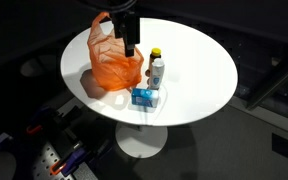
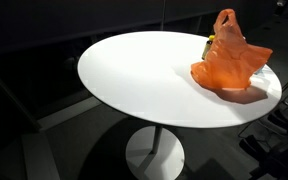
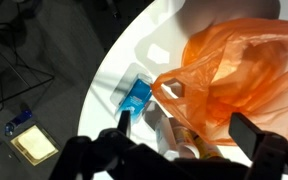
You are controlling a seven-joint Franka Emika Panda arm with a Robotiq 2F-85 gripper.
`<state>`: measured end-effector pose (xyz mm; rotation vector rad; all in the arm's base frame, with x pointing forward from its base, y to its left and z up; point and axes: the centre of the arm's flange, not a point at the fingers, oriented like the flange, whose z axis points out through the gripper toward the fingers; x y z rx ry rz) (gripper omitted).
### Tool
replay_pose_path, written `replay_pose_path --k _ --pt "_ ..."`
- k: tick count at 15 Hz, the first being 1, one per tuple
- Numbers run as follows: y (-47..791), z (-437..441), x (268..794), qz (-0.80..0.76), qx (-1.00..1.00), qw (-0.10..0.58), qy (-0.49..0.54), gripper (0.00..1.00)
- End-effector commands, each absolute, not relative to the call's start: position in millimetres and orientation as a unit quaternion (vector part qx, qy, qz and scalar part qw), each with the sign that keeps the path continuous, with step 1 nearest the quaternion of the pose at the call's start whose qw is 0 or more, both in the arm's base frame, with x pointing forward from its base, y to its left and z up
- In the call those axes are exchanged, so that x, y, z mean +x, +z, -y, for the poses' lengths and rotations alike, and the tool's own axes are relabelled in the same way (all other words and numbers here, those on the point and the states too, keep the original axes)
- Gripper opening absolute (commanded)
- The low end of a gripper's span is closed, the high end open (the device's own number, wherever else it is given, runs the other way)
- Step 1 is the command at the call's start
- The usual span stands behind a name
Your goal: Remove the white and blue packet from the plastic bag
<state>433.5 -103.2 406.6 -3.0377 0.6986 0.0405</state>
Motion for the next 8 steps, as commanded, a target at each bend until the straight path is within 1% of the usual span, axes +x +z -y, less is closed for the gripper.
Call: replay_pose_path --k 1,8 --pt "447 82 427 -0.133 -0.991 -0.001 0.019 1.00" --pt "512 33 424 -0.004 -1.000 -0.008 0.005 1.00"
